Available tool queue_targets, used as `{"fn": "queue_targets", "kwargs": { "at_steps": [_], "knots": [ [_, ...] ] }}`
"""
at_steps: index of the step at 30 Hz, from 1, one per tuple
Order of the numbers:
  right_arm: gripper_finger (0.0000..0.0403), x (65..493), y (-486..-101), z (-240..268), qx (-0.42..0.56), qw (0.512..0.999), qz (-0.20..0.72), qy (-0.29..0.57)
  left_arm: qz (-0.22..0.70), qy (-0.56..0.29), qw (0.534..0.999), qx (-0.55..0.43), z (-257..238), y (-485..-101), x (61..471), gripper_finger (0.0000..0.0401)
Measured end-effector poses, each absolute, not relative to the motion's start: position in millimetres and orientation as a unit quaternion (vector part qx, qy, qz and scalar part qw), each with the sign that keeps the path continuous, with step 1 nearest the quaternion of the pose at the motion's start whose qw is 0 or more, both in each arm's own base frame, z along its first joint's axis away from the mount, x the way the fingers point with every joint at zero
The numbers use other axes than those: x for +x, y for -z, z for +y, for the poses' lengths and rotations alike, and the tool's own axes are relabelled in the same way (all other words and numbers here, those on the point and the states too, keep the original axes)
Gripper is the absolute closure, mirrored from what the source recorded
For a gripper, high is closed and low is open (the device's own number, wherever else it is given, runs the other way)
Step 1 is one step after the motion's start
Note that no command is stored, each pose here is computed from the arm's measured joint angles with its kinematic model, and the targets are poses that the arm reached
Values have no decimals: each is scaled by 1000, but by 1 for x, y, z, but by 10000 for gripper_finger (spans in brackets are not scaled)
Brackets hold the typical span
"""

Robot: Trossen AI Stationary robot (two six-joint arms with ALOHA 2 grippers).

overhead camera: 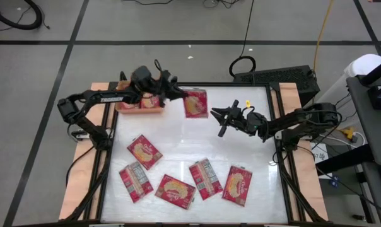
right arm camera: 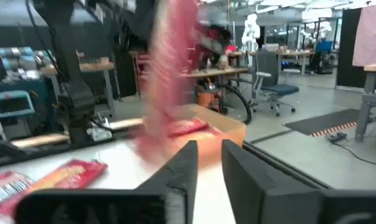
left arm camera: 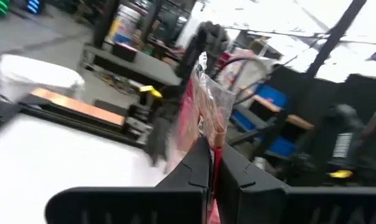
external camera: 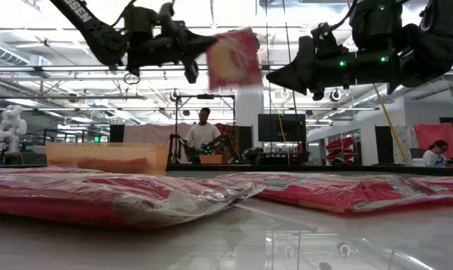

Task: Sort popcorn bags into baskets
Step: Put the red popcorn bag into the orange bin

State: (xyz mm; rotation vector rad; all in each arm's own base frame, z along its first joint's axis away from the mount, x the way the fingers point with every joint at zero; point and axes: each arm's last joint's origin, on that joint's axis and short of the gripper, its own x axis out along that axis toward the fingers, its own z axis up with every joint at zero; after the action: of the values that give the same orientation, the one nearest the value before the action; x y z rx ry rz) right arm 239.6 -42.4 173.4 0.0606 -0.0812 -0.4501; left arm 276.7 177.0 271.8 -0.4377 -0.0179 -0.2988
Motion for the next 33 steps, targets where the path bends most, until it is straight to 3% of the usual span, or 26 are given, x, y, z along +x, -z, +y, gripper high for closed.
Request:
{"fn": "queue_targets", "kwargs": {
  "at_steps": [8,18,26,33],
  "knots": [
    [272,239,-162,-43,26,972,18,232,-9,135,970,-204,206,-309,211,398],
    [264,240,-153,-39,30,983,63,171,17,-4,978,-207,224,-320,128,398],
    [264,240,-153,-39,22,983,65,171,39,-83,966,-242,227,-312,98,398],
    [264,240,-153,-39,6,983,68,170,83,-93,971,-203,185,-322,110,398]
  ]
}}
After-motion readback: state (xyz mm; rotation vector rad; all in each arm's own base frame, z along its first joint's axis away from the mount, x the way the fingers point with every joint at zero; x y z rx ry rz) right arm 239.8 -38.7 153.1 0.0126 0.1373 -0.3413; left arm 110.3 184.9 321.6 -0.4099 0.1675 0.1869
